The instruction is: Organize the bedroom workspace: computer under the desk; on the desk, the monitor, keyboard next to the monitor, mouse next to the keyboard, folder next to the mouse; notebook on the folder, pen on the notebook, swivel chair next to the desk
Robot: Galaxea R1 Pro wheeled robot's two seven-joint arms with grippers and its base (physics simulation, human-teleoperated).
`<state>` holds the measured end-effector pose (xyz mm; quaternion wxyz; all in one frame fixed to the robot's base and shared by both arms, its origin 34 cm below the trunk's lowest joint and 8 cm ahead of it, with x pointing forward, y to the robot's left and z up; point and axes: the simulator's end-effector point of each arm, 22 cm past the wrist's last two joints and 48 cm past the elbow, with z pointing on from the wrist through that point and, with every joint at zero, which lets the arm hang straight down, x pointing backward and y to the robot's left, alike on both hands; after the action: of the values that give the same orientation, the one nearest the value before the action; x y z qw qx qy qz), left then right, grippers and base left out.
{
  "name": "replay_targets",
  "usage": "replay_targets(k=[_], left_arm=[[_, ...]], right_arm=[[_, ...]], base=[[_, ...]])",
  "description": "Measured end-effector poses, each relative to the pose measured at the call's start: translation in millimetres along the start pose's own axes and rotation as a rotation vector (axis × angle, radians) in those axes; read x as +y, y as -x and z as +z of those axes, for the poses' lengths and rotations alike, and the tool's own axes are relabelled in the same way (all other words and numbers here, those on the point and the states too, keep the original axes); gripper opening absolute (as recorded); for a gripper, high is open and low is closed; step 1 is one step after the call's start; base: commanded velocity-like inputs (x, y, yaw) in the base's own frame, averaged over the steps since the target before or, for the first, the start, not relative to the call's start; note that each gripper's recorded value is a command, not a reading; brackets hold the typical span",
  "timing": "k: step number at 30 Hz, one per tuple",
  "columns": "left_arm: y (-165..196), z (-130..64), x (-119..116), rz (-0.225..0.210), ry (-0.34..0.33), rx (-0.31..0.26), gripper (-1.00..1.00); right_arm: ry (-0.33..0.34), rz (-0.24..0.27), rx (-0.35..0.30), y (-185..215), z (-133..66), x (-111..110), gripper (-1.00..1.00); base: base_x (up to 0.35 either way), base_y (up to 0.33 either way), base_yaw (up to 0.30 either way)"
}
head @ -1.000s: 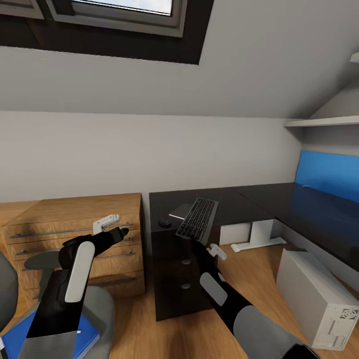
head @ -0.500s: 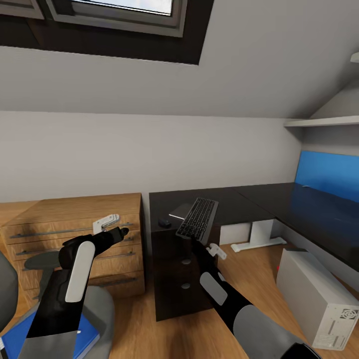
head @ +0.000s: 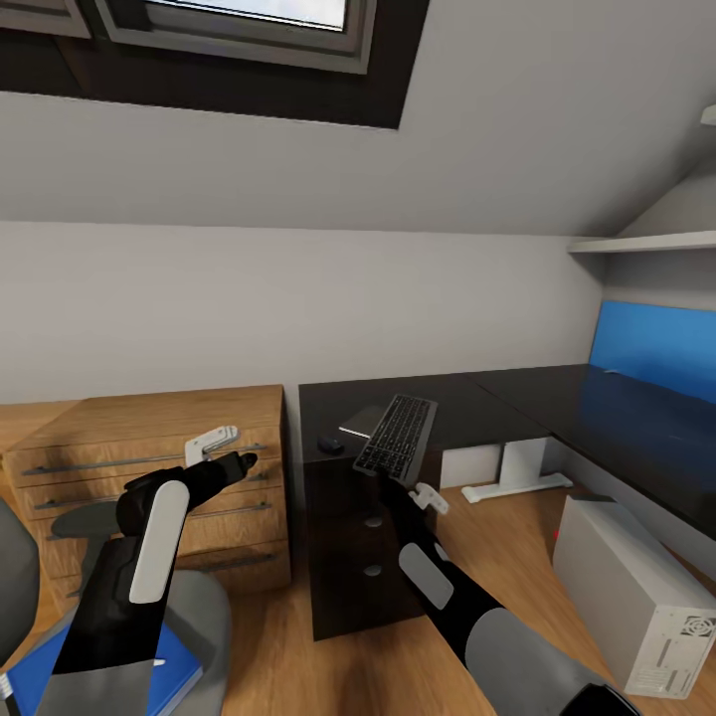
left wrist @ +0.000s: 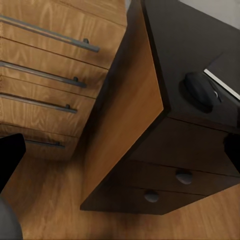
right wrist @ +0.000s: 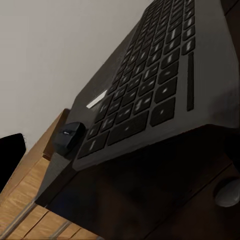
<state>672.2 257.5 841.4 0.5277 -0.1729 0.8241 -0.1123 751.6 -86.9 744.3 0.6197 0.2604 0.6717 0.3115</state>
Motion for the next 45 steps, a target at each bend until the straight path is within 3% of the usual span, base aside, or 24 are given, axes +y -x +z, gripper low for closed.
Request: replay_targets(k=[39, 45], left_arm=[[10, -5.3, -4, -0.01, -0.017, -0.03, 1.0], [-3, -2.3, -1, -0.009, -0.02, -0.028, 1.0]], right_arm=[[0.005, -0.002, -0.002, 2, 0.3, -1, 1.0], [0.005, -0.002, -0.003, -6, -1.8, -11, 1.0]], base=[[0.0, 0.001, 0.0], [0.0, 0.0, 0.0]])
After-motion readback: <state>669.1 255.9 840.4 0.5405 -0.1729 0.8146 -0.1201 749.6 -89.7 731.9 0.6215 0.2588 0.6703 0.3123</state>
